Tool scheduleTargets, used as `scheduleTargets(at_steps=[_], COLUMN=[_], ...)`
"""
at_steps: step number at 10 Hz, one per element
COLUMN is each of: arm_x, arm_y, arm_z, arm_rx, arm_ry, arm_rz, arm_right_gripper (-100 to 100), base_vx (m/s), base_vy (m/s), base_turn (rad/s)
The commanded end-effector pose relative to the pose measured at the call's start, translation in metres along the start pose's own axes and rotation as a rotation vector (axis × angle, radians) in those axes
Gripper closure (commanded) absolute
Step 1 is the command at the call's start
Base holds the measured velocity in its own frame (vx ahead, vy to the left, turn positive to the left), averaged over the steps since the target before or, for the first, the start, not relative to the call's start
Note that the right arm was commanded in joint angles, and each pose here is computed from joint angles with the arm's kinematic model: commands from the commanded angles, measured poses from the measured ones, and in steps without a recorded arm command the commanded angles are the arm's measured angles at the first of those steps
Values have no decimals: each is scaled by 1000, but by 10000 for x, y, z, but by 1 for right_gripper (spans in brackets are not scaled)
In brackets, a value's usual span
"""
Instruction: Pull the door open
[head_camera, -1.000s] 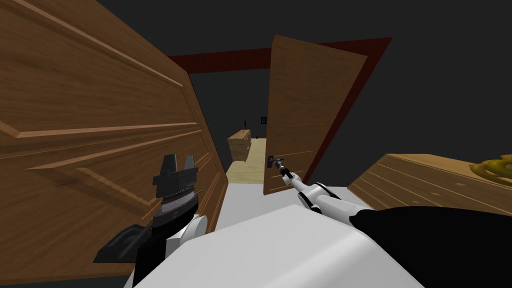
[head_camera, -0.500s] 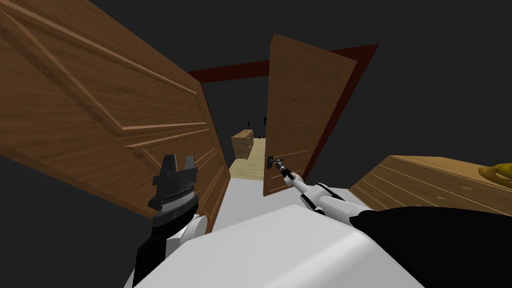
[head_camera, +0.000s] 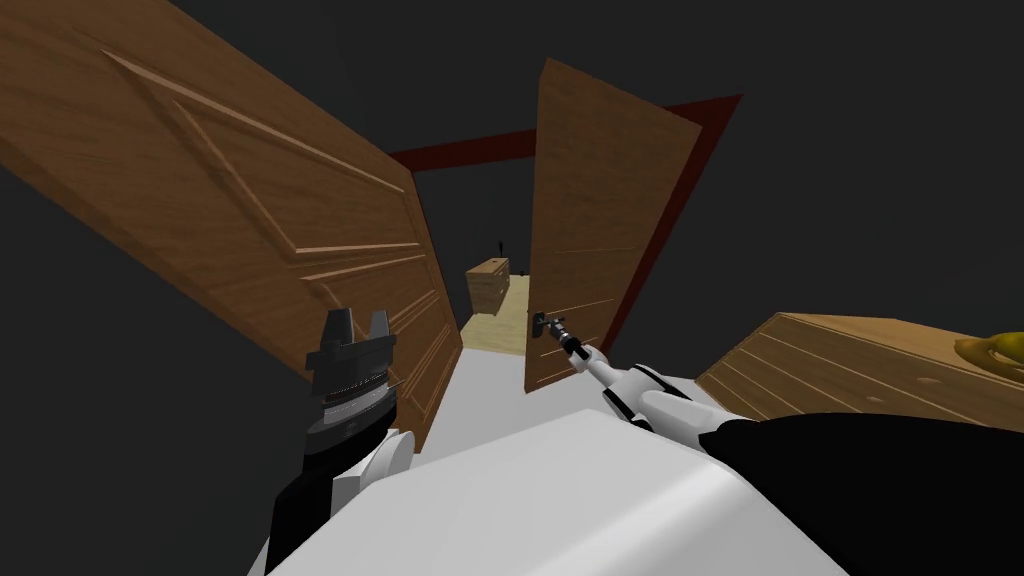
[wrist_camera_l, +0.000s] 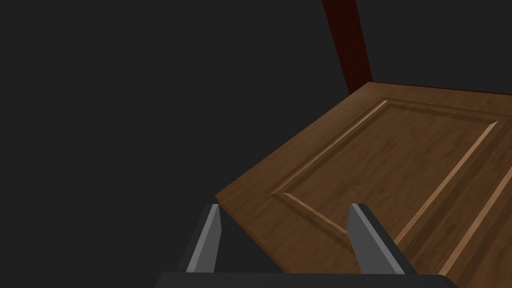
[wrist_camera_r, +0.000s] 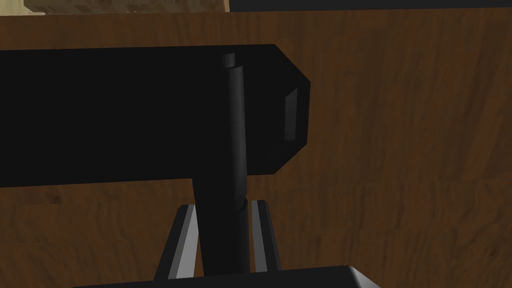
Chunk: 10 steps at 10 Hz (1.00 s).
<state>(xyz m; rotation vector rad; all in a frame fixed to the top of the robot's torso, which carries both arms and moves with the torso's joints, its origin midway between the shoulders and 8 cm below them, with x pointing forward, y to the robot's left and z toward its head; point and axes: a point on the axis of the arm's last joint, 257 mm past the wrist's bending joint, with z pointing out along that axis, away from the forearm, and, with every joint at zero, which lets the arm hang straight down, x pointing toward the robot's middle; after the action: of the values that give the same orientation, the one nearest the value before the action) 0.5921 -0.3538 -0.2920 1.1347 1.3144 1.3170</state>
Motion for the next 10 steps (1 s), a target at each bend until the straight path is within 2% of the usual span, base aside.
scheduleTargets(at_steps=[1,4,6,7,10], arm_x=[49,141,185,272,376], arm_y=[-20,-8,-18,-27,-9], arm_z=[-37,-61,-59,-105,-163], arm_rx=[3,2,3,3,0], arm_ry=[27,77,84,127,186], arm_rz=[0,0,1,1,-1], arm_right_gripper=[100,100,100,100,100], base_vx=[-194,-185,-135,-122,-165], base_vy=[-134,-106,-81,-49,-136], base_turn=[79,53,36,8,21])
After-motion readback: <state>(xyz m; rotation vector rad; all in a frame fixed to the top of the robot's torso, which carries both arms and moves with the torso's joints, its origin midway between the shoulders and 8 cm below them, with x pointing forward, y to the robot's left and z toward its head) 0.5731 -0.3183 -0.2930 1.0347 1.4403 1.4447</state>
